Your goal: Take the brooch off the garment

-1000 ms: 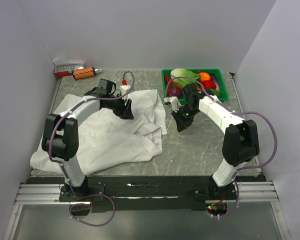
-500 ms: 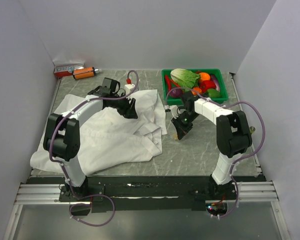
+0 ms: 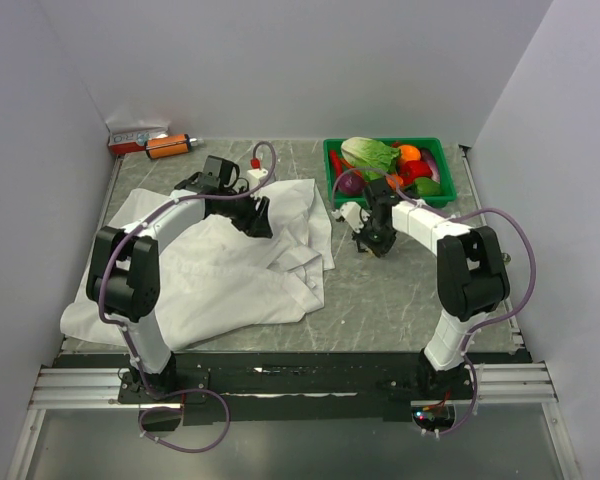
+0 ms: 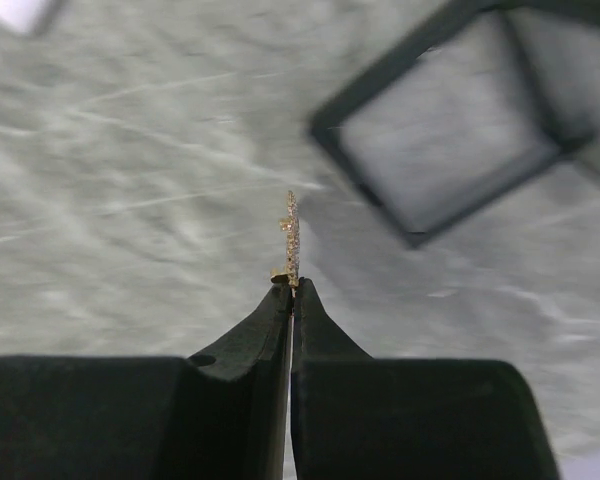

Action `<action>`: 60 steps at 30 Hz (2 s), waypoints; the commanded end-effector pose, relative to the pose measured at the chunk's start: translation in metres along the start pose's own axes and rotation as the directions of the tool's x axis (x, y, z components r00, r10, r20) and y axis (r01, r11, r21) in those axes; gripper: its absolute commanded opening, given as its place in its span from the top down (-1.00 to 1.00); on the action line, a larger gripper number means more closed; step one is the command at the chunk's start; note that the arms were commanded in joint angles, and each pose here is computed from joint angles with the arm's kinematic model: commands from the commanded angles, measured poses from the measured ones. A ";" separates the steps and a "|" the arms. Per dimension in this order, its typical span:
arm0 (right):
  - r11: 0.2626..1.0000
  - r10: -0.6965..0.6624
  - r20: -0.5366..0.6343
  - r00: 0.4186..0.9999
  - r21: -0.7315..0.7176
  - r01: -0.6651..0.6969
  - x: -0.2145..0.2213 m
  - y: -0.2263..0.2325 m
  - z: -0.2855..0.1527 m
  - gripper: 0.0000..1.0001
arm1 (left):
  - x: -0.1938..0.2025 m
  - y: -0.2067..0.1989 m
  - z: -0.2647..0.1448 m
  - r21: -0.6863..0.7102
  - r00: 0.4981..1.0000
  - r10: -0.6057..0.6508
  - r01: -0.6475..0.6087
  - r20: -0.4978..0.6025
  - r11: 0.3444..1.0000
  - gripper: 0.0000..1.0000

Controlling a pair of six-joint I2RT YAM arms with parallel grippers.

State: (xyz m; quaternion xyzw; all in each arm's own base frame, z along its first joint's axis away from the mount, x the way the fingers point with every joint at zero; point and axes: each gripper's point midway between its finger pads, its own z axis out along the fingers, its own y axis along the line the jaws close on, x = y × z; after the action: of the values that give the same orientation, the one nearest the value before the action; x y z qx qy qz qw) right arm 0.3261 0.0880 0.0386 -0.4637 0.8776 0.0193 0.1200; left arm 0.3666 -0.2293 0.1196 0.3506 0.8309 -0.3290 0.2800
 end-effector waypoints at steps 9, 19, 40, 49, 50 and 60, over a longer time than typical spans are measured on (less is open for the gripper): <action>0.926 -0.201 0.001 0.980 0.326 0.190 -0.046 -0.090 -0.027 1.00 | 0.006 0.000 -0.009 -0.042 1.000 0.015 -0.016 -0.014 0.999 -0.12; 0.886 -0.300 -0.052 0.953 0.355 0.298 -0.047 -0.093 -0.009 1.00 | 0.003 0.003 -0.007 -0.045 1.000 0.006 -0.007 -0.012 0.999 -0.13; 0.857 -0.373 -0.076 0.925 0.355 0.374 -0.051 -0.067 0.006 0.90 | 0.002 0.006 -0.006 -0.053 1.000 0.005 -0.006 -0.018 0.999 -0.13; 0.885 -0.325 -0.039 0.945 0.340 0.319 -0.055 -0.056 -0.003 0.54 | 0.003 0.005 -0.006 -0.049 1.000 0.002 -0.003 -0.018 0.999 -0.13; 0.891 -0.320 -0.045 0.946 0.326 0.317 -0.053 -0.053 -0.004 0.52 | 0.003 0.005 -0.006 -0.047 1.000 0.002 -0.002 -0.016 0.999 -0.13; 0.942 -0.233 -0.009 0.972 0.248 0.228 -0.057 -0.037 -0.018 0.18 | 0.005 0.003 -0.005 -0.033 1.000 -0.007 0.007 -0.022 0.999 -0.13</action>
State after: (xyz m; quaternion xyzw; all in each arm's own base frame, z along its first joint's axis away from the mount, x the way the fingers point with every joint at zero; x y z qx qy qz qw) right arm 0.3889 0.0982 0.0476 -0.5633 0.7995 -0.1224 0.1687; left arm 0.3596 -0.2187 0.1025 0.3389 0.8511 -0.3065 0.2586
